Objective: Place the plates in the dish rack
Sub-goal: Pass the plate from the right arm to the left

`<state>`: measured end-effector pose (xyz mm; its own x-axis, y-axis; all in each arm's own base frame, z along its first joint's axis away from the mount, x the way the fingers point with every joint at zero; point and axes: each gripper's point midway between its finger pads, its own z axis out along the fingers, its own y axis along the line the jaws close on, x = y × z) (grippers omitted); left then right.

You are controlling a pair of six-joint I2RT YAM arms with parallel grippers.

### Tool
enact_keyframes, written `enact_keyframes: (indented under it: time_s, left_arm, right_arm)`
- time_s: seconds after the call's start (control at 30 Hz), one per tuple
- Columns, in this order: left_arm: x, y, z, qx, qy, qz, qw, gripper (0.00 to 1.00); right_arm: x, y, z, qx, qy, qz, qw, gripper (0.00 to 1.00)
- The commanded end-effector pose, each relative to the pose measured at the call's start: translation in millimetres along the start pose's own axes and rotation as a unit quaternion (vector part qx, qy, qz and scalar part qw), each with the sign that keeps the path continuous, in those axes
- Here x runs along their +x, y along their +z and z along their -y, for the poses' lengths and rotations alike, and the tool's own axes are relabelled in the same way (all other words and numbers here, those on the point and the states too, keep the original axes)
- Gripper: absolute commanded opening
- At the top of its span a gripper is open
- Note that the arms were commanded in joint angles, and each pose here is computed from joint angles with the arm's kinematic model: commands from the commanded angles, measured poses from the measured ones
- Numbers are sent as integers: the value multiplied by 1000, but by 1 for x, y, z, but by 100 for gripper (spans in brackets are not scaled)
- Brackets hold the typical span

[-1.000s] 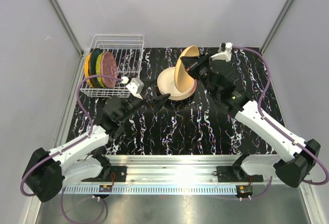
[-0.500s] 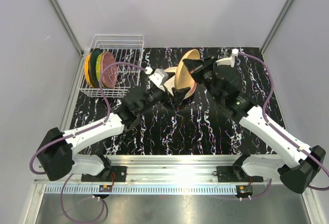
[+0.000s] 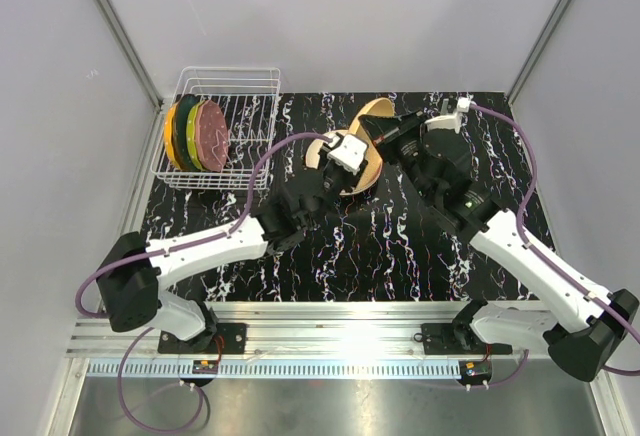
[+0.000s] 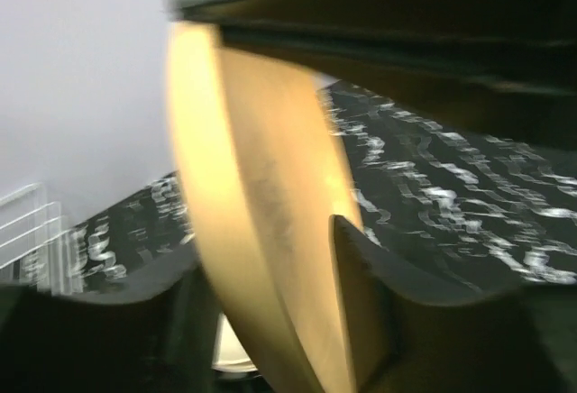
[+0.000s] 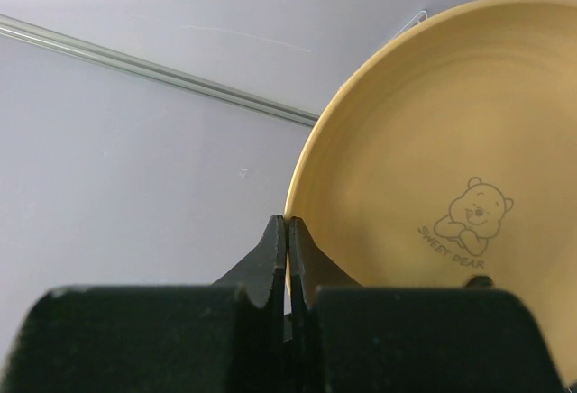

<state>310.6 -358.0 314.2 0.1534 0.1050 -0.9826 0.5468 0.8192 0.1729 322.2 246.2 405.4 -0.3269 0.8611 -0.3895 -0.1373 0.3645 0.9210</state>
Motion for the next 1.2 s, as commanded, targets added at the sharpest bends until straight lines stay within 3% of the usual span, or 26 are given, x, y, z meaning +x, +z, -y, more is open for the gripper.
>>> enact_keyframes:
  time_s: [0.0,0.03,0.1,0.13,0.2,0.3,0.33,0.43,0.47,0.7,0.9,1.17]
  left_arm:
    - [-30,-1,-20,-48,-2,35,998,40]
    - [-30,-2,-22,-54,-3,35,998,26]
    - [-27,-3,-27,-70,-8,31,997,15]
    - [-27,-4,-28,-74,-10,31,997,3]
    - [-24,-5,-33,-90,-15,27,995,0]
    - [-20,-7,-41,-110,-8,20,994,0]
    - [-19,-8,-43,-116,-2,18,993,0]
    - [-21,-14,-57,-148,9,20,989,0]
    - [-20,-16,-62,-157,14,20,987,0]
    - [-25,-26,-121,-212,-5,17,977,0]
    - [-21,-46,-201,-255,38,-4,966,0]
    - [32,-79,-295,-312,84,-113,939,0]
  right_arm:
    - [-17,-13,-28,-43,35,23,998,0]
    - [-16,-14,-29,-45,36,19,998,0]
    - [-15,-13,-29,-44,38,17,998,0]
    - [-13,-13,-28,-43,37,13,998,0]
    - [-12,-12,-27,-42,39,12,998,0]
    - [-12,-13,-28,-41,36,12,998,26]
    - [-13,-13,-28,-40,35,14,998,46]
    - [-16,-15,-24,-27,31,16,999,68]
    - [-17,-15,-23,-23,30,18,999,70]
    - [-21,-27,-12,-11,25,24,999,76]
    - [-38,-53,6,-3,-5,55,998,77]
    - [-48,-73,34,25,-64,75,995,84]
